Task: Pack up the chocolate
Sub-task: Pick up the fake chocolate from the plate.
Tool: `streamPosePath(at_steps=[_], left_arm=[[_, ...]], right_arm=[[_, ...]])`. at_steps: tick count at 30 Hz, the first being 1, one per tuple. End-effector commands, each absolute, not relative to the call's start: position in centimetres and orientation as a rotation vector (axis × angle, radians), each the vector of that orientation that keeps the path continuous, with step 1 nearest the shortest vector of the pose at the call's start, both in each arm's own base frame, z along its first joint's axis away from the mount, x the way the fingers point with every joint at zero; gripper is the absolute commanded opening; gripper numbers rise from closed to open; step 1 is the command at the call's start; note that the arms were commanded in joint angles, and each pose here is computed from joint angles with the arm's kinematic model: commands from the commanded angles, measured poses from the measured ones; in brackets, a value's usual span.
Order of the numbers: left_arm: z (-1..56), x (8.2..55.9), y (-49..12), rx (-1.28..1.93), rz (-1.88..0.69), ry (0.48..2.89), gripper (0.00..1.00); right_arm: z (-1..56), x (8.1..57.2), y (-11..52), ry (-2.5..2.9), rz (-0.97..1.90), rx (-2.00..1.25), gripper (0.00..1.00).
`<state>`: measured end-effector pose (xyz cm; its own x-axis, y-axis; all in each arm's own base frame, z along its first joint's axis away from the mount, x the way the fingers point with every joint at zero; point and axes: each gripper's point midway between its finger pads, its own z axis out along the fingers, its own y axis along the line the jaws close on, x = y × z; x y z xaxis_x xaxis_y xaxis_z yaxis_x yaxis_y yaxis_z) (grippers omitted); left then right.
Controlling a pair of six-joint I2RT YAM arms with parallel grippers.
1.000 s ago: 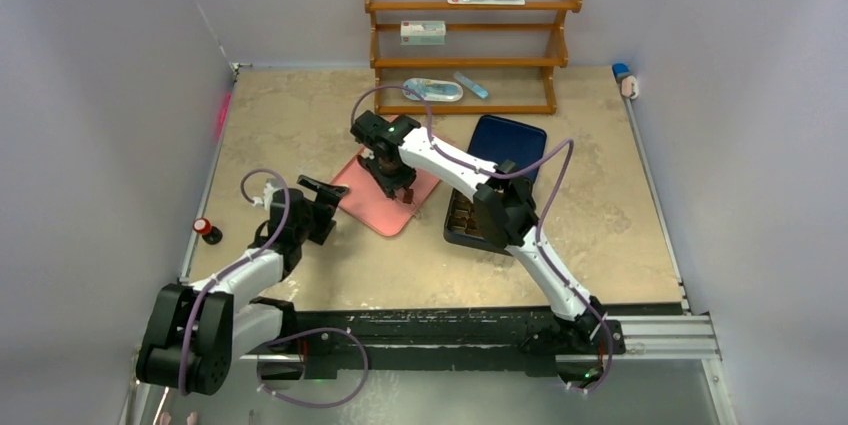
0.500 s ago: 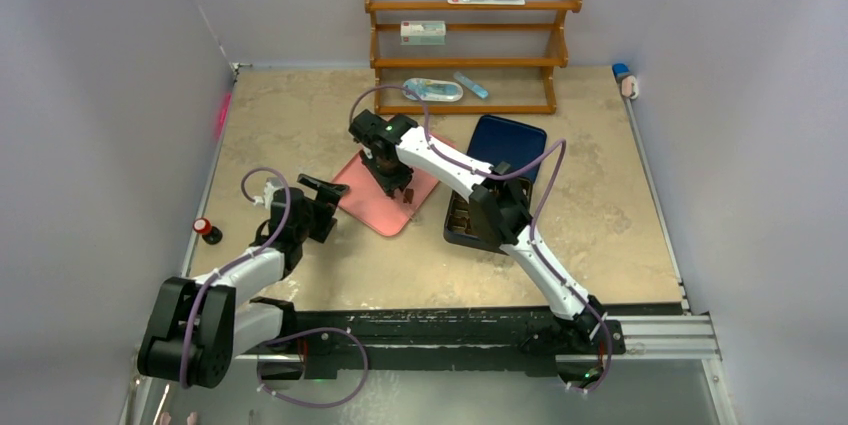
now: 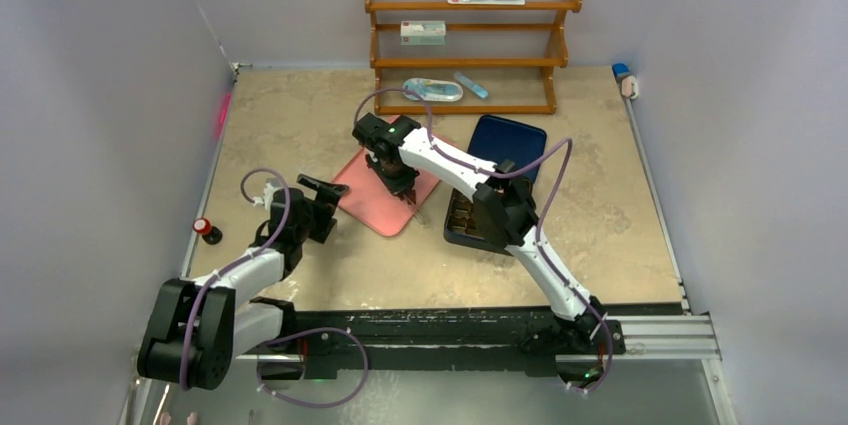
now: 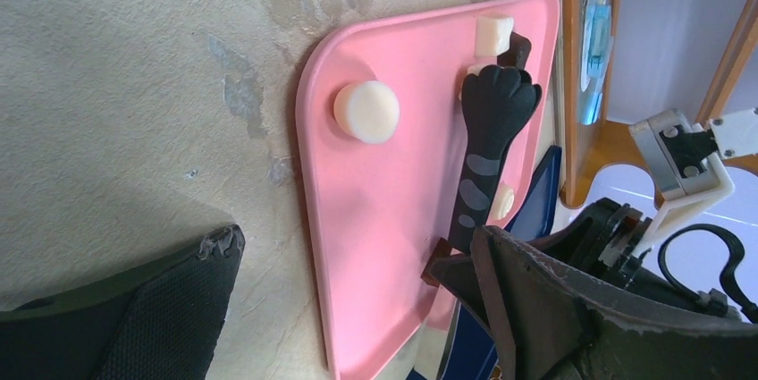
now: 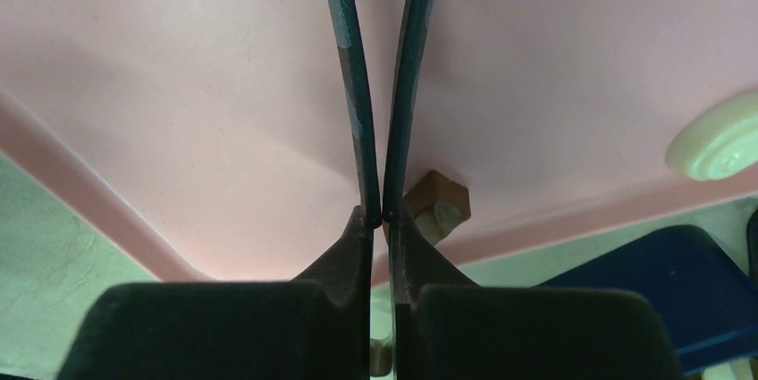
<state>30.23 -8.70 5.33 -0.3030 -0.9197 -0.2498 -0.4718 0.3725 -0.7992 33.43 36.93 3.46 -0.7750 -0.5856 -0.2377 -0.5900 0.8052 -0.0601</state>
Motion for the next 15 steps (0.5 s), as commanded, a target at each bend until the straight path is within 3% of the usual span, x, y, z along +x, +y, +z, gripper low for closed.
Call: streamPosePath(at_steps=[1,15], left_arm=[[3.2,28.4,-8.1,-1.251,-0.736,1.984,1.00],[3.7,28.1,-8.1,-1.242,-0.738,1.981,1.00]], right_arm=[[8.2,33.4,36.6,2.674,0.048,-0.878,0.00],[11.9,32.1,36.1,2.620,0.056,-0.858,0.00]])
